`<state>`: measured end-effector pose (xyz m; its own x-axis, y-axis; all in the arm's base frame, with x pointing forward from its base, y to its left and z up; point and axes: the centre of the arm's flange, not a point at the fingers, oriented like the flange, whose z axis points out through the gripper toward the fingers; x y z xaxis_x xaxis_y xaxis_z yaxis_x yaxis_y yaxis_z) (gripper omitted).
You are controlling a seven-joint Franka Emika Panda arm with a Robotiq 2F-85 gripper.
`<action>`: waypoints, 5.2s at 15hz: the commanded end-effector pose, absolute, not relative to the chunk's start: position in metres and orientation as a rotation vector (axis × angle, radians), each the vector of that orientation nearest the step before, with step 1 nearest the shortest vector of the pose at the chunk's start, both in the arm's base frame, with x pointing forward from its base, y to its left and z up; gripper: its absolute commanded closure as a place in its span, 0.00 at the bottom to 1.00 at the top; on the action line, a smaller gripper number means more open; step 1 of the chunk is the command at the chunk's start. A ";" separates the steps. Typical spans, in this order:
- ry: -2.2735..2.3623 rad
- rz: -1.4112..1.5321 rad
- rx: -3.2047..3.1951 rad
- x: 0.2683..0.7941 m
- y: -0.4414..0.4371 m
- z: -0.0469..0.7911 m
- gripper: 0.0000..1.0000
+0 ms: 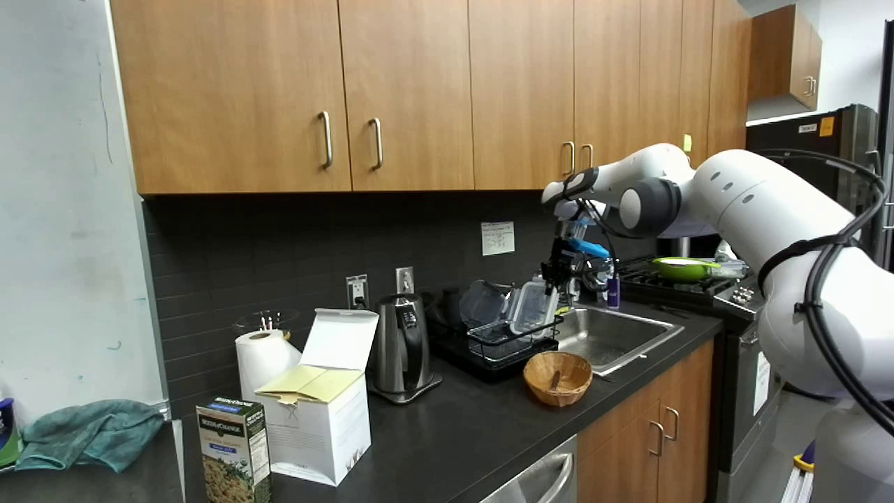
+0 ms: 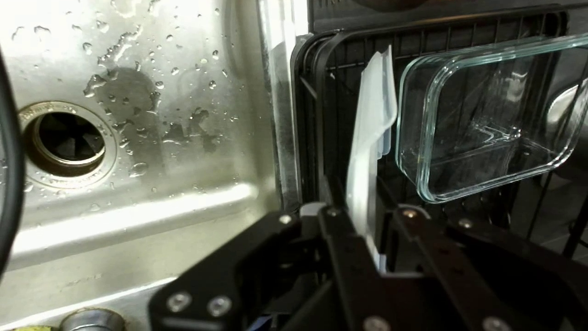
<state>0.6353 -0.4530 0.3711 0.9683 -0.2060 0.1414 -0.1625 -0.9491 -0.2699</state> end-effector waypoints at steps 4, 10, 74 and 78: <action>0.234 -0.229 -2.940 0.647 -0.446 0.387 0.96; 0.189 -0.192 -3.012 0.652 -0.434 0.394 0.96; -0.617 -0.250 -3.469 0.647 -0.244 0.420 0.96; -0.669 -0.238 -3.488 0.643 -0.234 0.418 0.96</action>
<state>0.6615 -0.2513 0.4119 0.9289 0.3657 0.0588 0.3171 -0.8672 0.3838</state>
